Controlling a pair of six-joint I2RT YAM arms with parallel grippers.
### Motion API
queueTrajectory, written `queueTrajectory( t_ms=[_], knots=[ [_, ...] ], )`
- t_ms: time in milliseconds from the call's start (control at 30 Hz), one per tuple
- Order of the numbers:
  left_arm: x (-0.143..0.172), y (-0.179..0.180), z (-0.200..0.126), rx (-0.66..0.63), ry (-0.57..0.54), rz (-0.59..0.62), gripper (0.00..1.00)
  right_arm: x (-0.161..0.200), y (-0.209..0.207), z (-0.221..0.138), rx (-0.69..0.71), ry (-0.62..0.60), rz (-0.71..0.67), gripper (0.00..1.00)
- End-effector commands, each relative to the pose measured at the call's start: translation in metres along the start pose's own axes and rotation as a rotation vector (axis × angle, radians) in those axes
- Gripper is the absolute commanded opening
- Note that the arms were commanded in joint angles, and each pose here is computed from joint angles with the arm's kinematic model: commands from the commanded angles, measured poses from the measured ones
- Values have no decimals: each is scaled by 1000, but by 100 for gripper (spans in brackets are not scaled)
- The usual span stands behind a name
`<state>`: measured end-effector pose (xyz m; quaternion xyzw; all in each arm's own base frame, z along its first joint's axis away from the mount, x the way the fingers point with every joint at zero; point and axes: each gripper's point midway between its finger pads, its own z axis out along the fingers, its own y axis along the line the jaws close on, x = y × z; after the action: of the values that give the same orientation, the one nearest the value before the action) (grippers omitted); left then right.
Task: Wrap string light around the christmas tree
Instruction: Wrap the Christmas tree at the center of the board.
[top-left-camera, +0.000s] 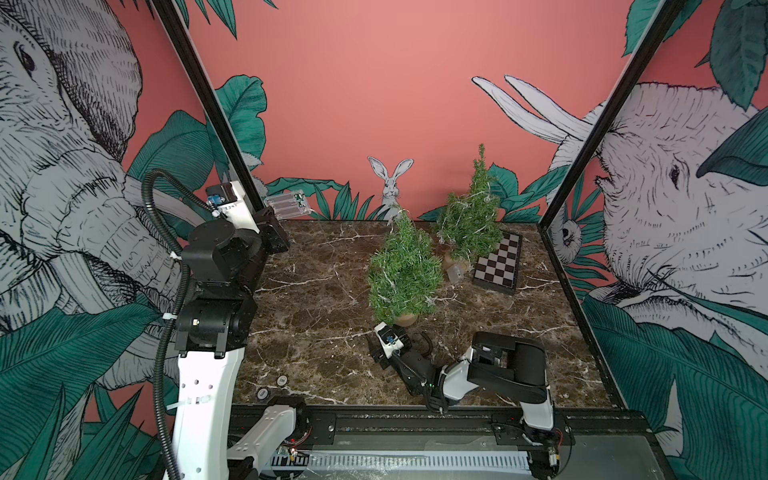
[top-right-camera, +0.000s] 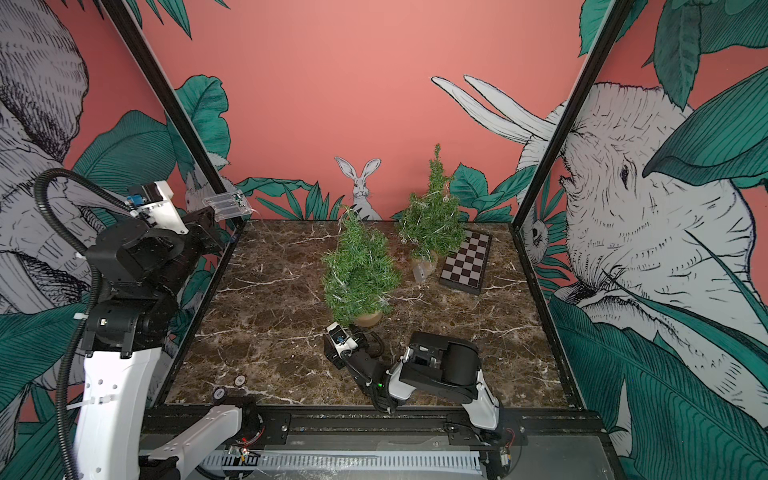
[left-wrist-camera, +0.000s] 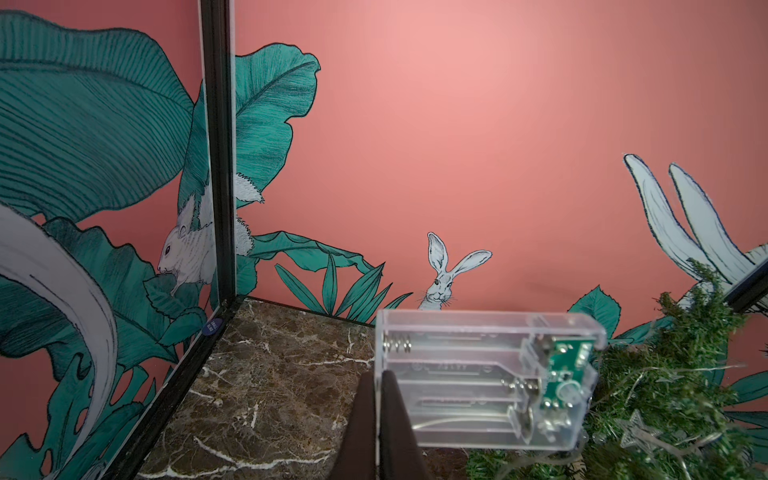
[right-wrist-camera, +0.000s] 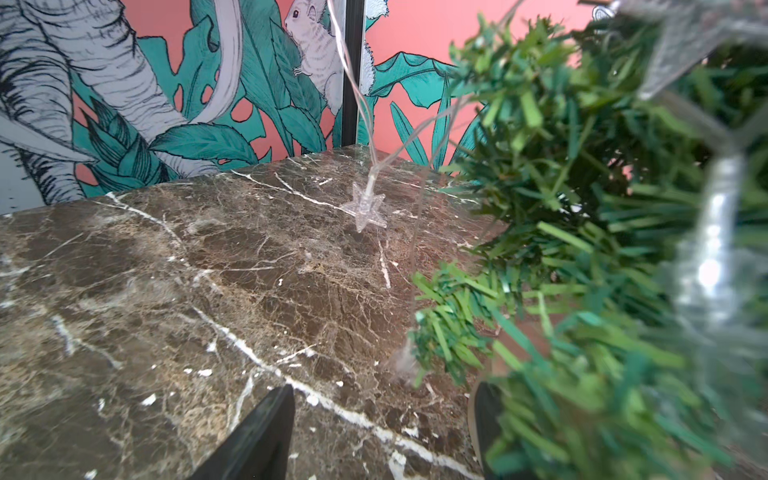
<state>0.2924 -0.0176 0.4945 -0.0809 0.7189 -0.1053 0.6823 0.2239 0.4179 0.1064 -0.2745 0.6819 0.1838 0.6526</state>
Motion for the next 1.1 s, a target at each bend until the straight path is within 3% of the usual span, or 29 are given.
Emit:
queueTrajectory(
  t_ms=[0,300,733,900,1067],
  knots=[
    [-24,-8,-17,36,-74,-8,0,-15,-5,6,63,-67,79,69],
    [-32,-20,-25,103,-87,-55,0,-6,4,32,127,-74,99,66],
    [-46,-25,-42,125,-132,-66,0,-10,-2,53,193,-98,96,50],
    [-46,-22,-41,113,-138,-71,0,-12,2,54,156,-103,87,31],
    [-45,-19,-38,98,-146,-82,0,-19,15,53,76,-116,75,4]
  ],
)
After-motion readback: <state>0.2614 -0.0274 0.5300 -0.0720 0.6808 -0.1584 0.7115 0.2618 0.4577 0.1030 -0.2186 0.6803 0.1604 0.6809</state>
